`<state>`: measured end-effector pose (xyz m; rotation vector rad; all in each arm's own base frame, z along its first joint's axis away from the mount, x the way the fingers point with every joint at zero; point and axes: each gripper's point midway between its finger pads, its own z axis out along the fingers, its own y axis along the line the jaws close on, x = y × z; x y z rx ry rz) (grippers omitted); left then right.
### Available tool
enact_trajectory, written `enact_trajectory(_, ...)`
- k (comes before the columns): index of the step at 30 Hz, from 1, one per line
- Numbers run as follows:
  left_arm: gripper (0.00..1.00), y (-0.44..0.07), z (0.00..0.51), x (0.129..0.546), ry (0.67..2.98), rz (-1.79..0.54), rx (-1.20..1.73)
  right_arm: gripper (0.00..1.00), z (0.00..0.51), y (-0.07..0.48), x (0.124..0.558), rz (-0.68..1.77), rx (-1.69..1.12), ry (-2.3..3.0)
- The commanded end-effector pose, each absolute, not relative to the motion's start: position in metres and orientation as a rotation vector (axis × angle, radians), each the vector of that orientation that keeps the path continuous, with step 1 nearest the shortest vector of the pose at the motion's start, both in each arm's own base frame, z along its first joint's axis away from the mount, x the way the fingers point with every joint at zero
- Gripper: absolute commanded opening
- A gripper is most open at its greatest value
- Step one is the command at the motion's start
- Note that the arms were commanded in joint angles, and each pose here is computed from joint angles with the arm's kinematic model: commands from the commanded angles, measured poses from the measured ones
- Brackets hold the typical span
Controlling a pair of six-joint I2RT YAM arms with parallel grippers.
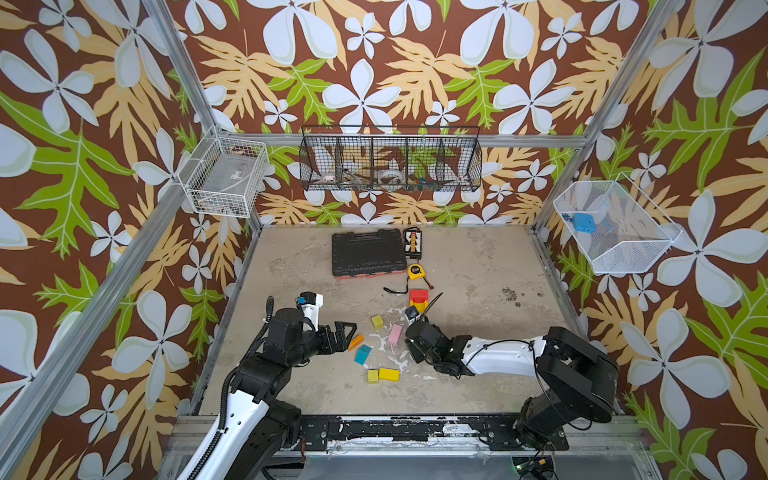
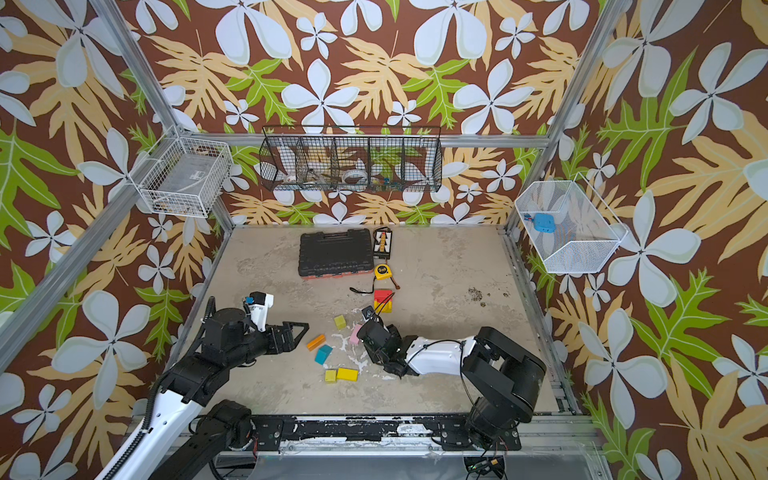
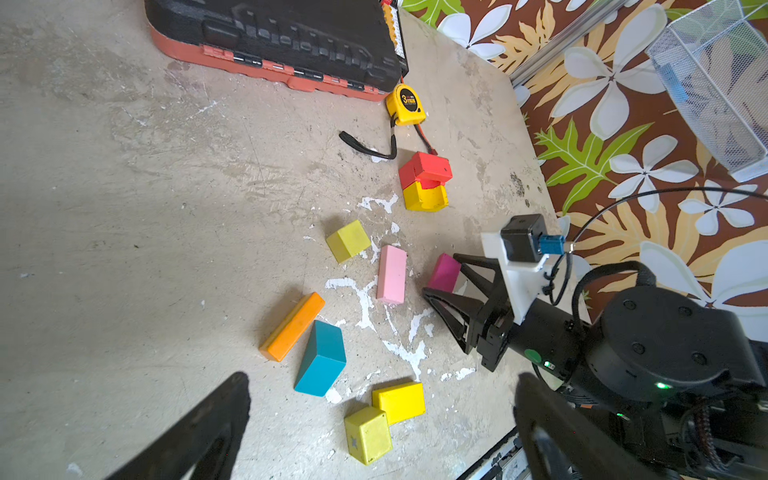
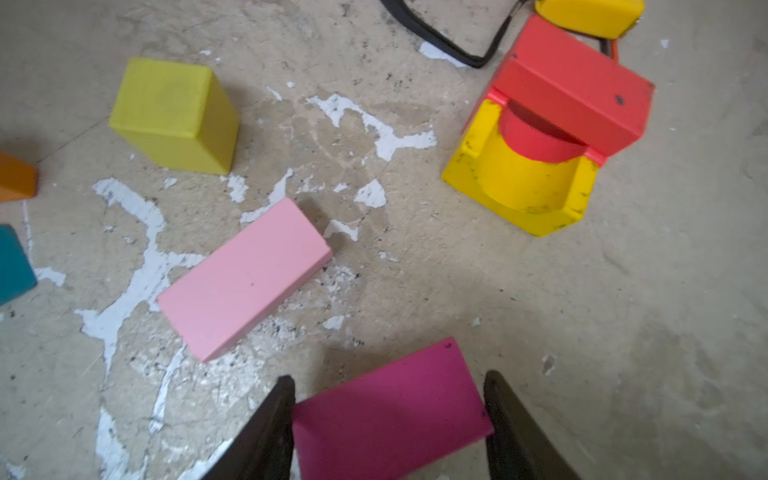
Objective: Build the wood block tower
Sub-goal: 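Lift the magenta block and carry it toward the stack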
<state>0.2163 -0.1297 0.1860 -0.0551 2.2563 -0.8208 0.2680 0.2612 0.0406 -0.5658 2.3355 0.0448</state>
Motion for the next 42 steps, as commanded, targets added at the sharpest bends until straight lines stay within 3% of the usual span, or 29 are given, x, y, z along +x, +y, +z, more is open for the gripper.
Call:
enact_trajectory(1, 1.0, -0.129, 0.191, 0.22, 2.233, -0.818, -0.07, 0.36, 0.039, 0.232, 0.268, -0.136, -0.425, 2.414)
enact_trajectory(7, 1.0, -0.129, 0.19, 0.22, 2.235, -0.818, -0.067, 0.33, 0.062, 0.19, 0.268, -0.437, -0.267, 2.425)
enact_trajectory(14, 1.0, -0.129, 0.189, 0.22, 2.241, -0.819, -0.065, 0.33, 0.106, 0.189, 0.275, -0.481, -0.297, 2.381)
enact_trajectory(22, 1.0, -0.13, 0.187, 0.221, 2.25, -0.817, -0.067, 0.34, 0.161, 0.174, 0.298, -0.751, -0.24, 2.292)
enact_trajectory(36, 1.0, -0.13, 0.189, 0.22, 2.244, -0.819, -0.061, 0.34, 0.16, 0.146, 0.309, -0.709, -0.177, 2.325)
enact_trajectory(42, 1.0, -0.13, 0.189, 0.22, 2.243, -0.82, -0.061, 0.32, 0.148, 0.12, 0.311, -0.529, -0.076, 2.373)
